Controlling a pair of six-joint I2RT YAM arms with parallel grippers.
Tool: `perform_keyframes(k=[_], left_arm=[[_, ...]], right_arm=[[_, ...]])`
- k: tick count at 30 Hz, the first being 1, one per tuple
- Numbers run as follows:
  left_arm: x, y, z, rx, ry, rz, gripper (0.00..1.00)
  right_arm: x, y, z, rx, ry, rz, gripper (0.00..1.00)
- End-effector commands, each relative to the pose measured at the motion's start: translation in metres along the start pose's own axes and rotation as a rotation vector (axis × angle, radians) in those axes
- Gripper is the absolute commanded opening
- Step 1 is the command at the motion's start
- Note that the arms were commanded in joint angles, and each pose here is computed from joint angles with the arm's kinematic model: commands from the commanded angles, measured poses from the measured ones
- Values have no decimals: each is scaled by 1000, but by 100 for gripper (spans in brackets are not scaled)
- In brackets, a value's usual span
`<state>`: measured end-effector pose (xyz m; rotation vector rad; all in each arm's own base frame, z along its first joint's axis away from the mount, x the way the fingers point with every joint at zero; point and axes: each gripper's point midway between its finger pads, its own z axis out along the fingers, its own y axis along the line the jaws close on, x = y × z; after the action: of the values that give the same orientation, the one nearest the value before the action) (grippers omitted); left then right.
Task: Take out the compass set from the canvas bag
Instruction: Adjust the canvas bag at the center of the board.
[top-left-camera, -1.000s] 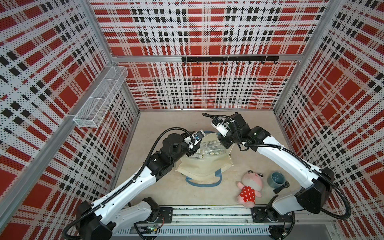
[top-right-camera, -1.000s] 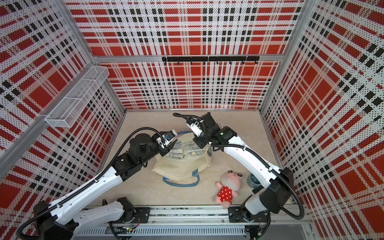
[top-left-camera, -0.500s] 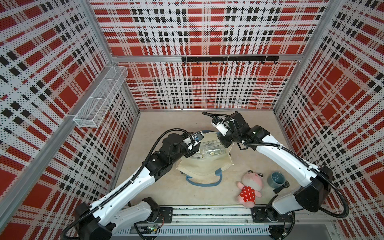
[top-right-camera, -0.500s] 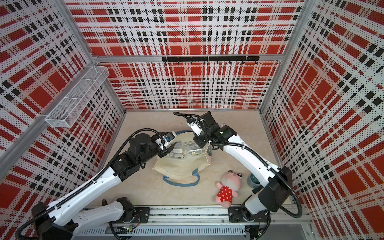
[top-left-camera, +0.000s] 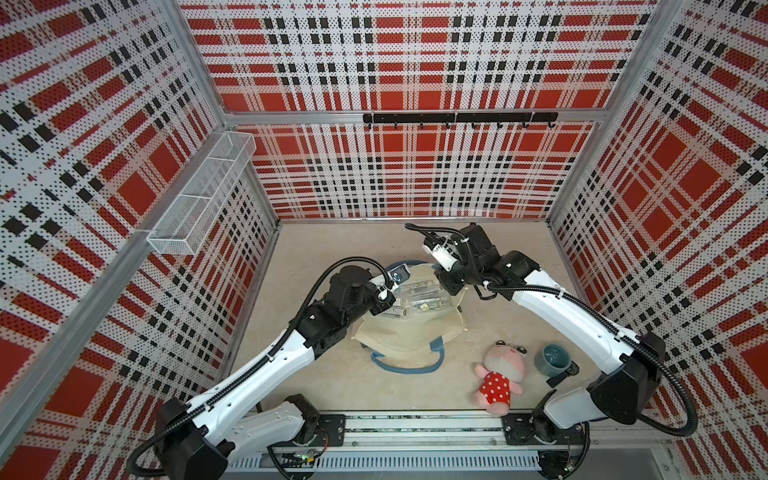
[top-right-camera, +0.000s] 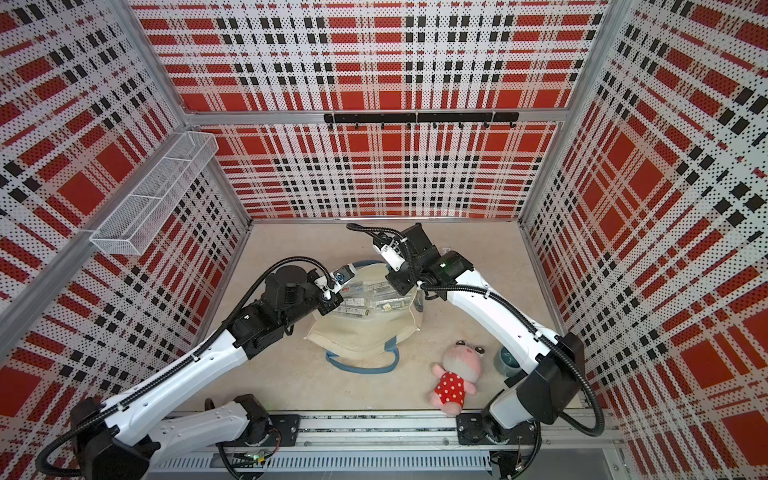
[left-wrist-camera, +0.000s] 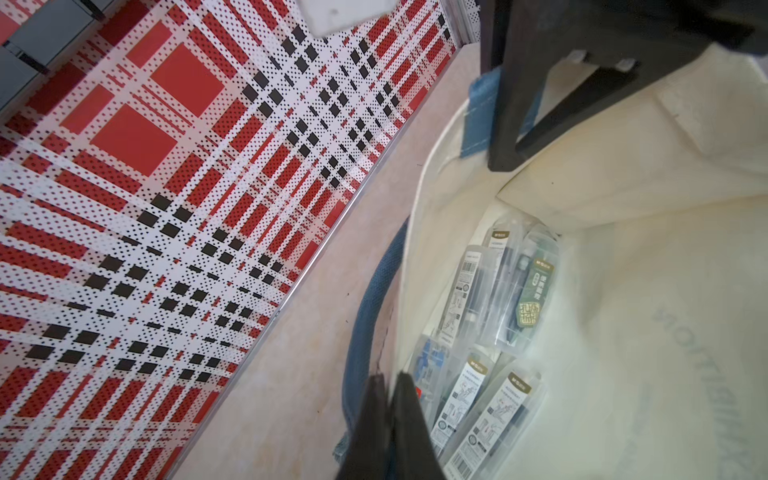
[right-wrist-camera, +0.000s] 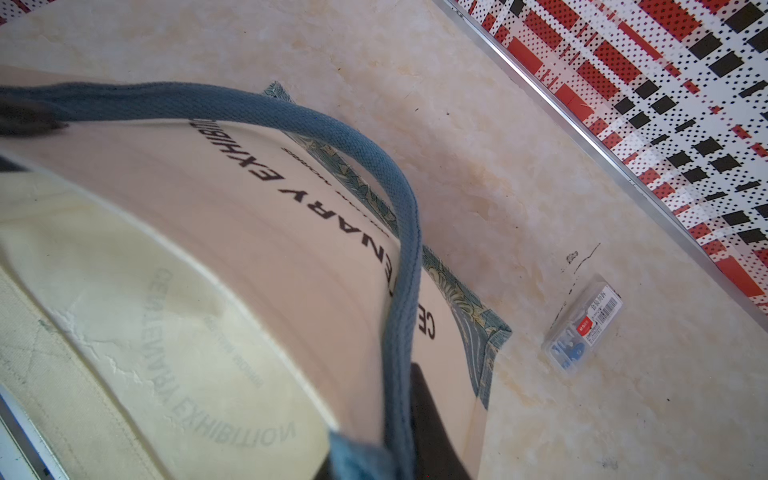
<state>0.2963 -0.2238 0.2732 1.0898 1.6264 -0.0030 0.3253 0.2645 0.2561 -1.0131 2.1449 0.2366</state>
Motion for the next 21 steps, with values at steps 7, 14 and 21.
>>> perform_keyframes(k=[7, 14, 21], left_arm=[[-6, 16, -7, -78, -35, -26, 0], [-10, 19, -13, -96, -66, -40, 0], [2, 8, -6, -42, 14, -59, 34]], right_arm=[[-34, -1, -25, -12, -149, -22, 15], [-42, 2, -34, -29, -180, -46, 15], [-41, 4, -25, -46, -167, -34, 12]])
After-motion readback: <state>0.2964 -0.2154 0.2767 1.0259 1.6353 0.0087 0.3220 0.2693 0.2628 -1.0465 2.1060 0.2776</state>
